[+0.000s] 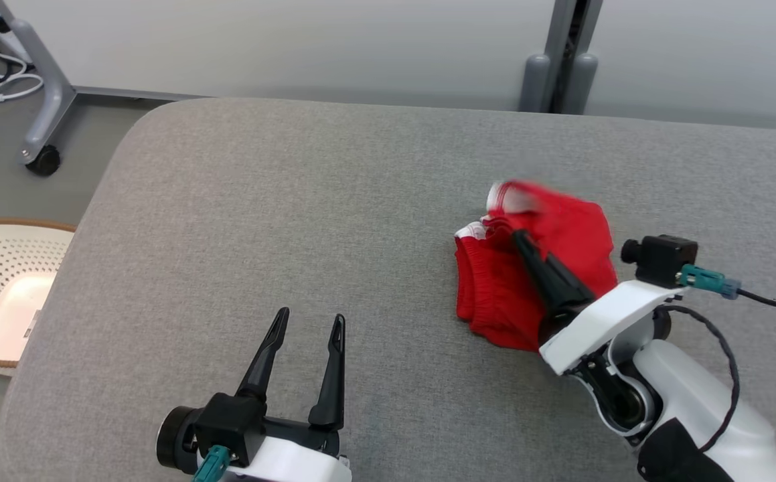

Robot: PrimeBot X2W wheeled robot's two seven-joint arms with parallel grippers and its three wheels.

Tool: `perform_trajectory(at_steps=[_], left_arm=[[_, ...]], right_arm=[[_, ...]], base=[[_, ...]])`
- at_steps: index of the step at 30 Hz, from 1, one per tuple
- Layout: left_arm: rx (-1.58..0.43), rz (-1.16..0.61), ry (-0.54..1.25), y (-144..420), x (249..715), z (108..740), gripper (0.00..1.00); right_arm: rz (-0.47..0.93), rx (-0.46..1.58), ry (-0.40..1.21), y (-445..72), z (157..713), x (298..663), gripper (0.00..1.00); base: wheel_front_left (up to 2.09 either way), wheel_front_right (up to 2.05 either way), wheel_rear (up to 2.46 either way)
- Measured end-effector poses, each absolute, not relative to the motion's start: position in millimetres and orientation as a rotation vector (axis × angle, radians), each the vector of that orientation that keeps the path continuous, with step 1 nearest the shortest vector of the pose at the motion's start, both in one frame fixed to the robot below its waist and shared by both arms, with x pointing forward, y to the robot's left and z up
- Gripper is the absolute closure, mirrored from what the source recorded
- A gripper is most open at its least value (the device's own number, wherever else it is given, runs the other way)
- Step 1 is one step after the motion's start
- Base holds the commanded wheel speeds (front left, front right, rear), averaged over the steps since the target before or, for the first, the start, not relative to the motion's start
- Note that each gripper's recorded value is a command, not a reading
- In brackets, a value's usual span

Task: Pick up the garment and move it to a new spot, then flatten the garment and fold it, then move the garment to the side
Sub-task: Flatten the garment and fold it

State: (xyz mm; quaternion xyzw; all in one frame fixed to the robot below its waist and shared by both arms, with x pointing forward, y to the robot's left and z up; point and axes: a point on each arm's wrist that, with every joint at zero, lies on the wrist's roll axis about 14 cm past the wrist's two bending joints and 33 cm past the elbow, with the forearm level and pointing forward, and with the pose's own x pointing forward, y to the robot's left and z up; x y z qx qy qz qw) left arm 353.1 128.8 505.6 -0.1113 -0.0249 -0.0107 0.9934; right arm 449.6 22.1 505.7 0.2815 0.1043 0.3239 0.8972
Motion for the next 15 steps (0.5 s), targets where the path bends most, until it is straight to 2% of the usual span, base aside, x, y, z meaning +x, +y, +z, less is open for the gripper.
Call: perform_trajectory(at_steps=[6, 15], left_arm=[[-0.227, 0.010, -0.039, 136.9, 351.3, 501.9, 0.00], [-0.233, 0.013, -0.030, 136.9, 352.7, 499.3, 0.00]], right_arm=[[0.734, 0.549, 0.316, 41.9, 481.4, 431.9, 1.00], [0.782, 0.534, 0.374, 54.4, 469.8, 413.9, 1.00]], base=[[0.00, 0.00, 0.00], [0.00, 0.00, 0.00]])
